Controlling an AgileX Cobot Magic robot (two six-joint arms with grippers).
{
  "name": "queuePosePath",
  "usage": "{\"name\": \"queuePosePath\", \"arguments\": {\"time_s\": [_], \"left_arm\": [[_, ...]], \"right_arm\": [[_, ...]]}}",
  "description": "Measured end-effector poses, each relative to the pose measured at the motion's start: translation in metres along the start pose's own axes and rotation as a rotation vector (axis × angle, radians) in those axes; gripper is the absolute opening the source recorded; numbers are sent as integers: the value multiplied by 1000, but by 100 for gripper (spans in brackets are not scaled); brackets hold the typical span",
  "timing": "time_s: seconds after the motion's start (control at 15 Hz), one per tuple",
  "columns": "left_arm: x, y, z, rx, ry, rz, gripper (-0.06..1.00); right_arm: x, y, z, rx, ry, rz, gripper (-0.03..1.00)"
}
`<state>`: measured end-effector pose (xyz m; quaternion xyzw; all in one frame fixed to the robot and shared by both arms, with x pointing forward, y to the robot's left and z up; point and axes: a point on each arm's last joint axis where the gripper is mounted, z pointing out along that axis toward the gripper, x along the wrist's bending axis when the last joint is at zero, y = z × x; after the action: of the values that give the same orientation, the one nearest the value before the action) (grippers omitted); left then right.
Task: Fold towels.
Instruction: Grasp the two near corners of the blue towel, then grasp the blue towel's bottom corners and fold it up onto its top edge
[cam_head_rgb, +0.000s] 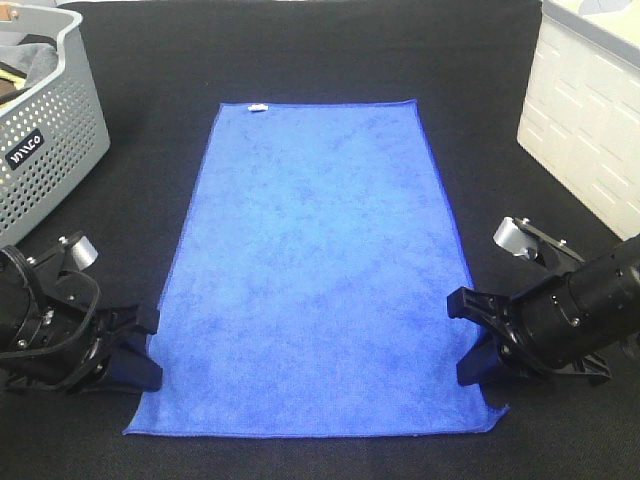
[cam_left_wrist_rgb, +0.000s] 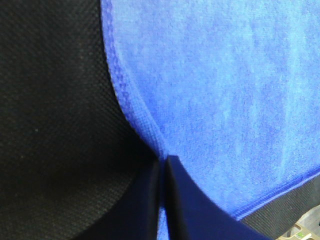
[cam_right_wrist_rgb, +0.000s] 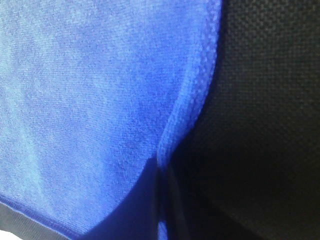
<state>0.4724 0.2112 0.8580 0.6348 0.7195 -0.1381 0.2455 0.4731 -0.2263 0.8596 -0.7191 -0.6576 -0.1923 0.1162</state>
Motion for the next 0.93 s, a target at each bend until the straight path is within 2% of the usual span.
{"name": "queuePosePath", "arguments": {"time_s": [0.2,0.4,0.6,0.8,0.93], "left_arm": [[-1,0,-1,-4,-2,12,0],[-12,0,-19,-18,-23,71,0],[-21,-7,-39,21,-17,121,0],[-29,-19,-60,83,-11,162,0],[-33,-29,-75,88,-6,175,0]], "right_arm": [[1,0,-2,-2,3,-4,0],[11,-2,-19,-19,34,-30,0],[21,-11,-39,13,71,-52,0],[22,-34,-54,35,74,-32,0],[19,-53,-59,46,76,3,0]]}}
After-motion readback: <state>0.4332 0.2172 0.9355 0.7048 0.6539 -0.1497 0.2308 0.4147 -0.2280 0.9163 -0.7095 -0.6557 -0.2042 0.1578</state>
